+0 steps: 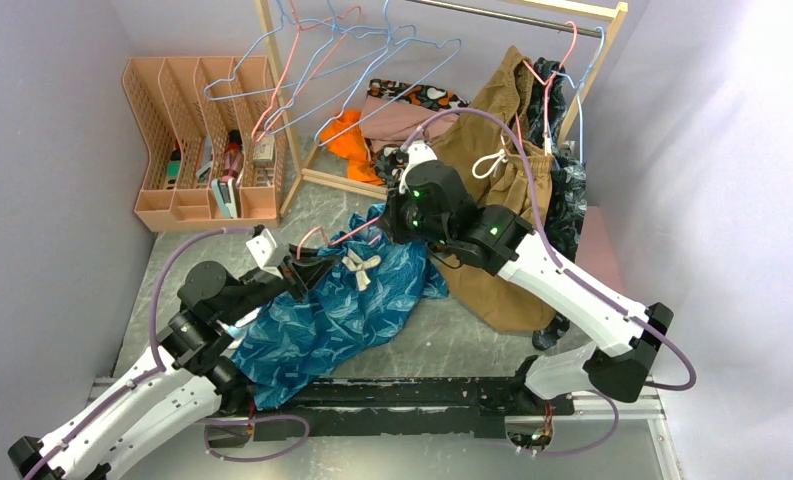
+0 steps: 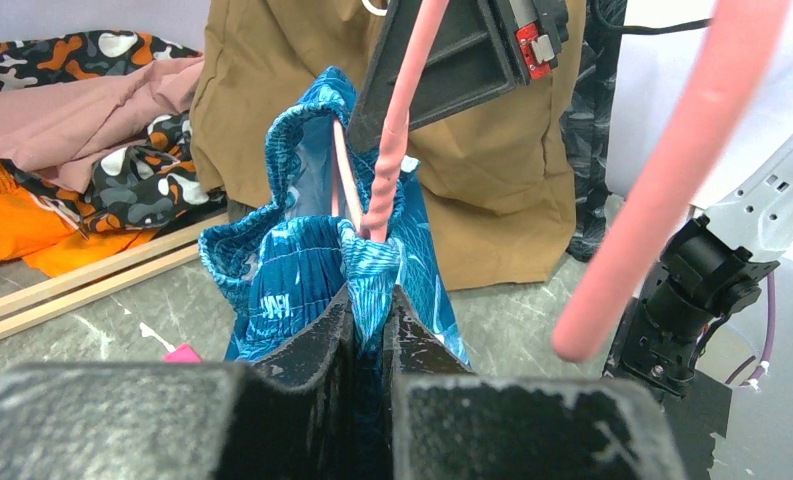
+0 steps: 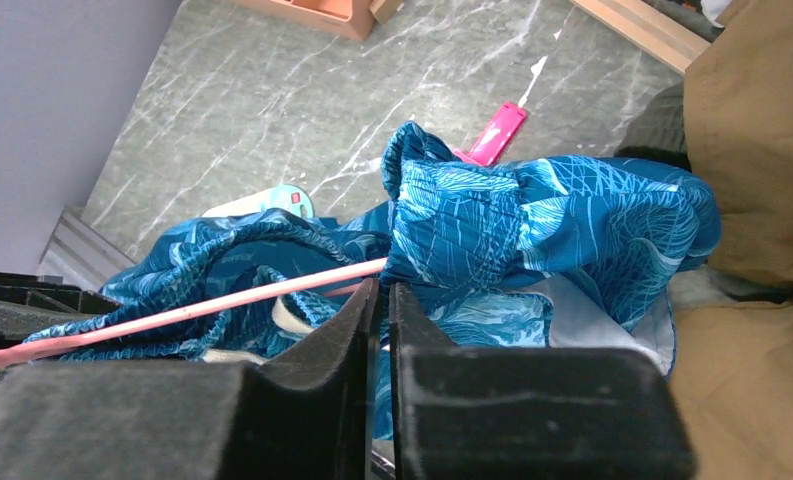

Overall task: Place the shorts on the hanger
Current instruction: Hang the shorts on the hanger.

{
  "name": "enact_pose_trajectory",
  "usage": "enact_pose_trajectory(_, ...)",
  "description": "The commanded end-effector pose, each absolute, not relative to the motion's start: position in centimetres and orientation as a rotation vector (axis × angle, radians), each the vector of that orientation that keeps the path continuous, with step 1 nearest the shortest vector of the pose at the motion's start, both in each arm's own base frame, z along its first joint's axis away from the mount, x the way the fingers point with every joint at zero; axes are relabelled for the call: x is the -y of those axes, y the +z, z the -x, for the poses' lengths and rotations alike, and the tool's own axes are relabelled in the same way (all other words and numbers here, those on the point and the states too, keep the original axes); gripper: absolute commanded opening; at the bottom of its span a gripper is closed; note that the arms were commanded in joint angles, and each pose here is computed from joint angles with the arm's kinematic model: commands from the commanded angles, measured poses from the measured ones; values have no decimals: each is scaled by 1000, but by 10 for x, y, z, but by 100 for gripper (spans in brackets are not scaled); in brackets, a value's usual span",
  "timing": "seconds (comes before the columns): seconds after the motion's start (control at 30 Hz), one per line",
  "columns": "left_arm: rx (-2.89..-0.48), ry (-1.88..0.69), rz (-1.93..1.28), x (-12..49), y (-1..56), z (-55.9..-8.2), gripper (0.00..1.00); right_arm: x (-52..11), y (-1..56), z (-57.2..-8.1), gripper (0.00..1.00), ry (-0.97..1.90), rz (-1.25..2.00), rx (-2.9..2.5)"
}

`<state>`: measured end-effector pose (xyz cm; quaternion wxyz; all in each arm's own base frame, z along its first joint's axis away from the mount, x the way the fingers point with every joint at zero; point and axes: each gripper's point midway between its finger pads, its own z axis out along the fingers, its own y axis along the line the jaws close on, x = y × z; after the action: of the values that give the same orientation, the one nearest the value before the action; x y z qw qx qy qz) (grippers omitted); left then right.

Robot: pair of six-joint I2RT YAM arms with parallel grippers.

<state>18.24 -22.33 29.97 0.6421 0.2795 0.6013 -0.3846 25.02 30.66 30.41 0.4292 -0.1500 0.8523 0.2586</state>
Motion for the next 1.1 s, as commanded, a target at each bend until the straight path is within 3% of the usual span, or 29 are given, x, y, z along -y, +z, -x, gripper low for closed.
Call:
enact_pose_trajectory(0.0,-1260,-858,-615,217,334,-180,7,-301,301,-250,4,624,359,-2130)
enact_pose_trajectory(0.13,-1258,-852,-612,216,335,-180,7,-301,311,-247,0,647,381,-2102)
enact_pose_trajectory(0.37,-1276,-800,-604,210,331,-186,7,-312,409,-214,0,865,648,-1826)
enact_pose_trajectory(0.7,-1198,-843,-658,229,361,-189,7,-332,485,-155,0,1216,864,-1596)
enact_pose_trajectory(0.83,-1141,-882,-650,236,384,-189,7,-344,479,-144,0,1302,930,-1586)
enact_pose_trajectory(1.07,-1061,-948,-619,236,408,-180,7,-352,417,-129,0,1328,1064,-1696)
